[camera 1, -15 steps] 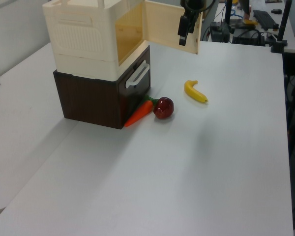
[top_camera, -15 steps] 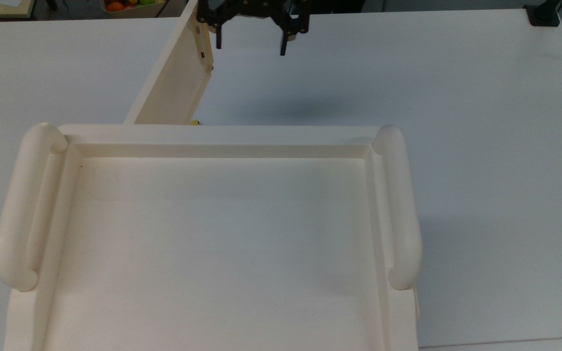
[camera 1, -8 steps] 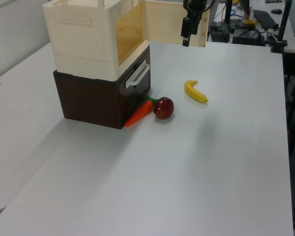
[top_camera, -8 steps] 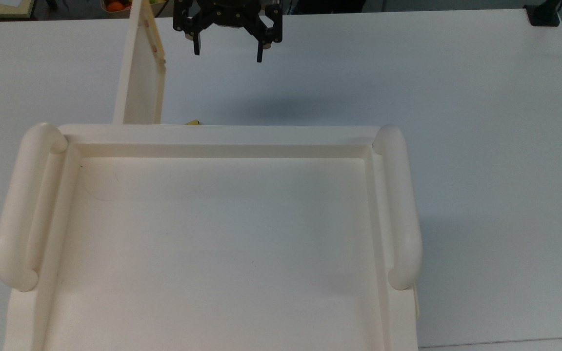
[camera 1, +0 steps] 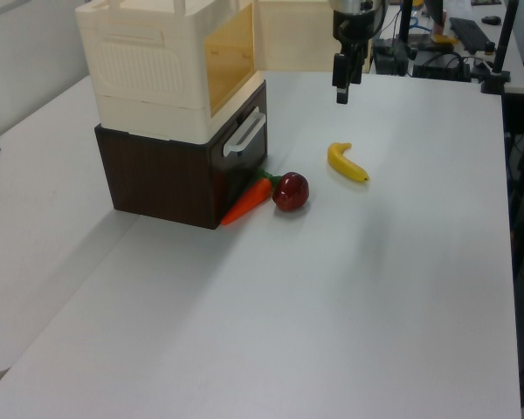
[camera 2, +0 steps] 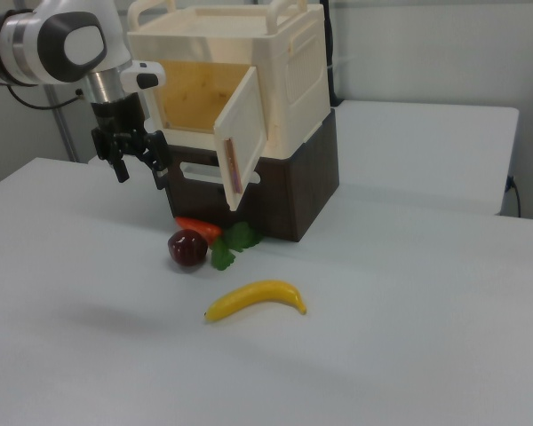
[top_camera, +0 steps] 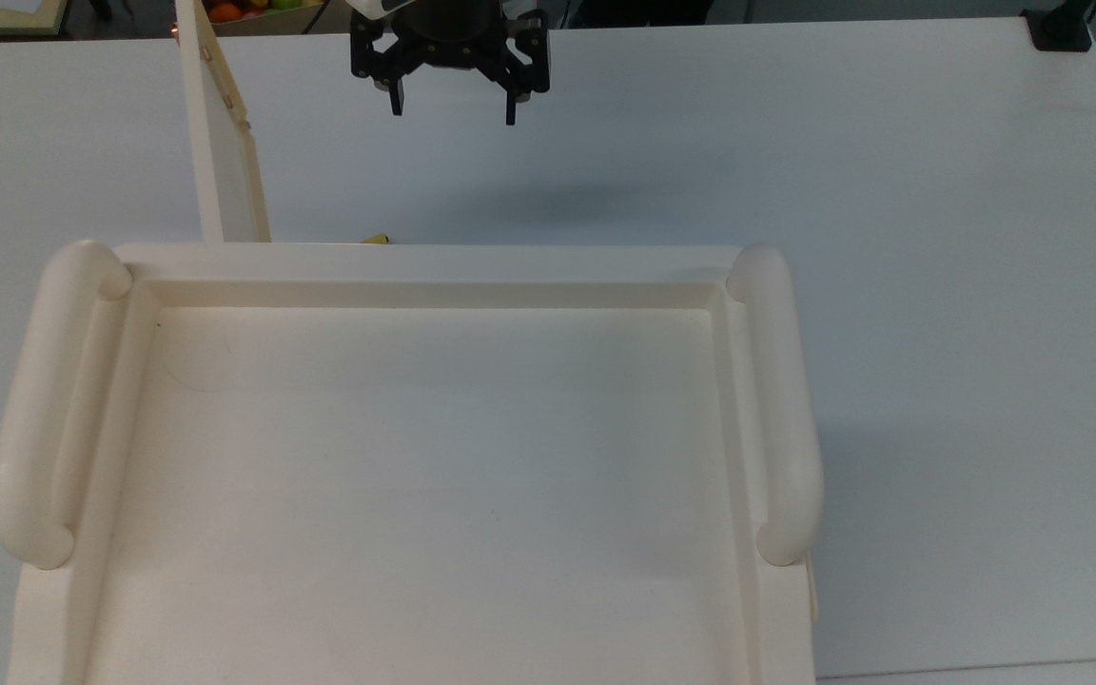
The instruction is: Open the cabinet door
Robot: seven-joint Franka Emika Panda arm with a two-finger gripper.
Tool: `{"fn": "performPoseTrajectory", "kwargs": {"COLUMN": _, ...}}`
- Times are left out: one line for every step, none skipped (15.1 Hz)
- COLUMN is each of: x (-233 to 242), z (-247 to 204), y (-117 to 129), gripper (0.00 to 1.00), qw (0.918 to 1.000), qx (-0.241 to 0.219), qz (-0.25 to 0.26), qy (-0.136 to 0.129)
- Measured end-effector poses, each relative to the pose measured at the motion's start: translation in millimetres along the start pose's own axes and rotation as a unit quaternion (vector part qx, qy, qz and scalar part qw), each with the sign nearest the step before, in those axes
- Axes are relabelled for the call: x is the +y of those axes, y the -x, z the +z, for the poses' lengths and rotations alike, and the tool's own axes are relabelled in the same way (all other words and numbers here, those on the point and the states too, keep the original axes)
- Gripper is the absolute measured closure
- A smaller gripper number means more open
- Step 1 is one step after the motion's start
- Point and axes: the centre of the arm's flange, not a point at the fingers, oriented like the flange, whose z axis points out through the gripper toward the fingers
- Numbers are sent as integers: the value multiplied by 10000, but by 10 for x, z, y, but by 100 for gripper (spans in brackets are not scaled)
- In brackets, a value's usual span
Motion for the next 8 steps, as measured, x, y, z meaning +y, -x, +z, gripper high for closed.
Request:
{"fn": "performPoseTrajectory", "kwargs": {"x": 29, "z": -23, "y": 47, "gripper": 0, "qw": 10000, "qx": -4, "qz": -22, "qy": -4}}
{"fn": "performPoseTrajectory", "kwargs": {"x": 62, "z": -54, "y": 103, "gripper": 0, "qw": 10000, "qx": -25, "qz": -68, "qy": -7}}
{"fn": "performPoseTrajectory", "kwargs": {"x": 100, "z": -83, "y": 154, "gripper": 0, "qw": 9999, "qx": -62, "qz": -89, "qy": -9}}
{"fn": "performPoseTrajectory", "kwargs": {"x": 149, "z": -112, "y": 192, "gripper": 0, "qw": 9999, "qx": -83, "qz": -102, "qy": -12}}
{"fn": "performPoseTrajectory", "kwargs": {"x": 198, "z": -139, "y": 216, "gripper": 0, "qw": 9999, "qx": -90, "qz": -83, "qy": -15}}
{"fn": "performPoseTrajectory", "kwargs": {"x": 234, "z": -158, "y": 232, "gripper": 0, "qw": 9999, "qx": -85, "qz": -60, "qy": -20}}
{"fn": "performPoseTrajectory", "kwargs": {"x": 254, "z": -164, "y": 243, "gripper": 0, "qw": 10000, "qx": -83, "qz": -49, "qy": -25}}
{"fn": "performPoseTrajectory", "kwargs": {"x": 257, "z": -159, "y": 248, "gripper": 0, "qw": 9999, "qx": -90, "qz": -51, "qy": -25}}
